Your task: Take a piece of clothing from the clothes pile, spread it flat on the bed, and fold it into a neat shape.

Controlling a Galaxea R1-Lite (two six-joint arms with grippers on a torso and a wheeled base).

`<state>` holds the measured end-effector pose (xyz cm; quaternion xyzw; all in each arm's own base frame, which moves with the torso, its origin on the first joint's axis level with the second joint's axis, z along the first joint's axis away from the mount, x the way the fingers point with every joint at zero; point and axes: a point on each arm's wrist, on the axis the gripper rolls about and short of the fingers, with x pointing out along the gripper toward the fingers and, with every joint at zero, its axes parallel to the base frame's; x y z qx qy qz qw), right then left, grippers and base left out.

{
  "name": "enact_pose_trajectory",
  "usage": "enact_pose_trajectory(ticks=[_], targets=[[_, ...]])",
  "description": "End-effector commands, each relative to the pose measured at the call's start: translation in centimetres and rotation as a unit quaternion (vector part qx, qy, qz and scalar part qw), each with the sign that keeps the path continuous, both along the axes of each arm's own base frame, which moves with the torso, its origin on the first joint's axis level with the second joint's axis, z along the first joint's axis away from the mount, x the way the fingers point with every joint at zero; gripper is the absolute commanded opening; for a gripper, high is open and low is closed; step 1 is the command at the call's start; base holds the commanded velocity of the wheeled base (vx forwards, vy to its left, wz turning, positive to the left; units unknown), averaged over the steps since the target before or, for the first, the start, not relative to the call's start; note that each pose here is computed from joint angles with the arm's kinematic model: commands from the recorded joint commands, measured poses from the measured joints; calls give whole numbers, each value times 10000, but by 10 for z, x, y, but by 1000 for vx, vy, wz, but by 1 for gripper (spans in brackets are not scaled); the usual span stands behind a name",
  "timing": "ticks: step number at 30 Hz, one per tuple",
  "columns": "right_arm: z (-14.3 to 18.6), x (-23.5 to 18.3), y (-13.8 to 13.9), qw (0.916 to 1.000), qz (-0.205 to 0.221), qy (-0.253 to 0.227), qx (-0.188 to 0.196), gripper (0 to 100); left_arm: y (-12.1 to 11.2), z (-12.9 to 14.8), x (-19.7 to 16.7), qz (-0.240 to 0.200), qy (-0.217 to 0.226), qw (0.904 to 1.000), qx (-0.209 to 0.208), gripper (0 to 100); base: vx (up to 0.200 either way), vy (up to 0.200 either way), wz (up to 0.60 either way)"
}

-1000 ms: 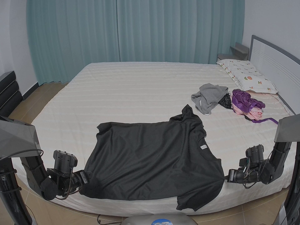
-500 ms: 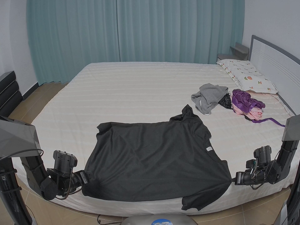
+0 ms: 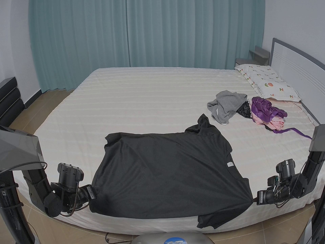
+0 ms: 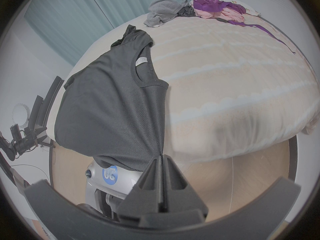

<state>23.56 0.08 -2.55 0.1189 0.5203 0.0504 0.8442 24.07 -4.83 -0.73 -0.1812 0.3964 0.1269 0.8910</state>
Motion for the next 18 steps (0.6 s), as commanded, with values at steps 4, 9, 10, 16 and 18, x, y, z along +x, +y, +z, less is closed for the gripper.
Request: enact_pose_trajectory(ticks=[4, 9, 10, 16, 18], targets=[[4, 4, -1, 9999, -33, -129, 53, 100, -1, 1, 0, -54, -11, 10000, -44, 100, 0, 0, 0], [15, 7, 1, 9991, -13, -376, 212, 100, -3, 3, 4, -57, -90, 9998, -183, 100, 0, 0, 0], [19, 9, 2, 9985, -45, -446, 303, 100, -3, 4, 6, -6, -140, 9996, -239, 100, 0, 0, 0], [38, 16, 14, 9920, -467, -661, 968, 100, -5, 7, 14, 190, -288, 9980, -528, 100, 0, 0, 0], [41, 17, 14, 9910, -489, -709, 1025, 100, -4, 8, 16, 245, -337, 9975, -569, 100, 0, 0, 0]])
